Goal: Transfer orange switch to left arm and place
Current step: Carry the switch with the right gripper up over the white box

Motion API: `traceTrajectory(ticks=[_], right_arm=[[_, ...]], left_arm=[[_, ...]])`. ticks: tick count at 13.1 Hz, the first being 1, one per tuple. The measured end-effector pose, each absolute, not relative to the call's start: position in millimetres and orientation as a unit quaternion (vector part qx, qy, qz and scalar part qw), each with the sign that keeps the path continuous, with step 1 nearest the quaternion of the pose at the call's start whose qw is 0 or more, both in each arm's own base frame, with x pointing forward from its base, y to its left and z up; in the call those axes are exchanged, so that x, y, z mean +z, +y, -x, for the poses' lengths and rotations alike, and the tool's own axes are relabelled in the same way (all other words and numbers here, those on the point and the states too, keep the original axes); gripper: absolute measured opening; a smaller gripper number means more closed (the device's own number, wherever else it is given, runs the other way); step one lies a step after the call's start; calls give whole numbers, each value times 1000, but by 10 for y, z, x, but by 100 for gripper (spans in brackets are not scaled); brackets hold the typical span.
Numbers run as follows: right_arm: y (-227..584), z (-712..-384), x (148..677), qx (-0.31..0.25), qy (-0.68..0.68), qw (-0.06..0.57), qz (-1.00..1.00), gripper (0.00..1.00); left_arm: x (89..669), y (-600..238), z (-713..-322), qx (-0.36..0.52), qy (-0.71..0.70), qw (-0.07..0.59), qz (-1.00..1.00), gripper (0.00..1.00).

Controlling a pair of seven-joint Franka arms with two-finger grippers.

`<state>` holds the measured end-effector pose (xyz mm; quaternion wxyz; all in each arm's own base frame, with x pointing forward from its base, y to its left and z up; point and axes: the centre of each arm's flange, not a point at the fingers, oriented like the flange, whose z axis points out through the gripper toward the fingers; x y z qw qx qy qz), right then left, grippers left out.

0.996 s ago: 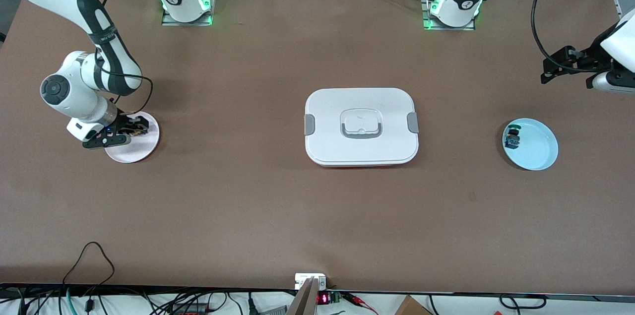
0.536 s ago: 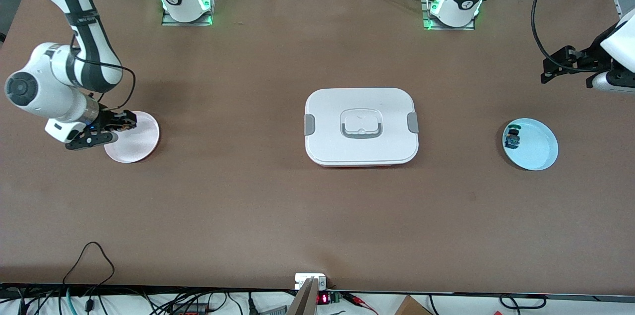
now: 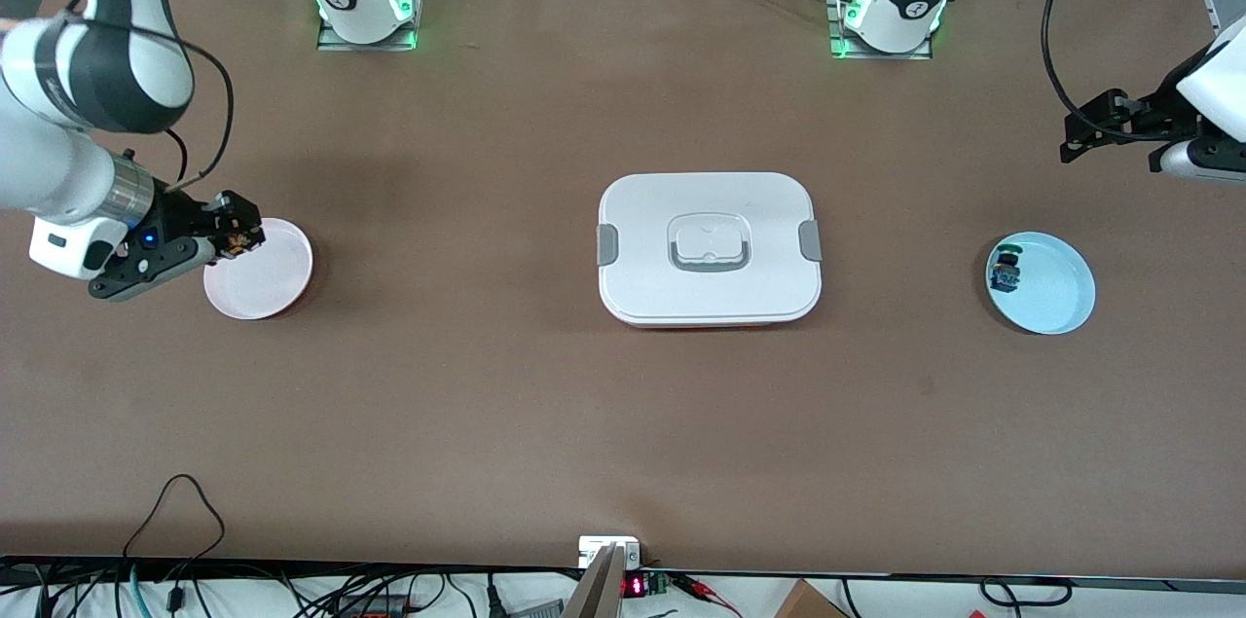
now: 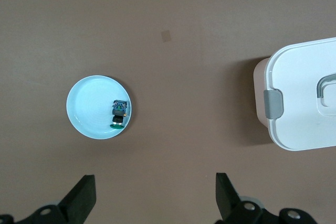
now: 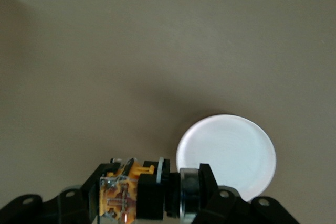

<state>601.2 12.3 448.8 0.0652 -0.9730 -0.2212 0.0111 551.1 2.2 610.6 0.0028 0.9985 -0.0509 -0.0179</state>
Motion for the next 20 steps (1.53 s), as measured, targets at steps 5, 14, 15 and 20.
traceTrajectory(ticks=[5, 14, 15, 20], right_arm=[[991, -5868, 5318, -25, -287, 116, 951, 73], [2242, -5570, 6005, -149, -424, 342, 825, 73], [2298, -5571, 6011, -165, -440, 364, 804, 73], [2730, -5729, 5709, -301, -519, 453, 660, 73]], left_arm=[[6103, 21, -5507, -20, -51, 3, -999, 100], [6145, -33, -5522, -15, -56, 3, -998, 100], [6220, -8, -5526, -7, -53, 3, -999, 100], [6156, -71, -5538, -35, -48, 76, -995, 100]])
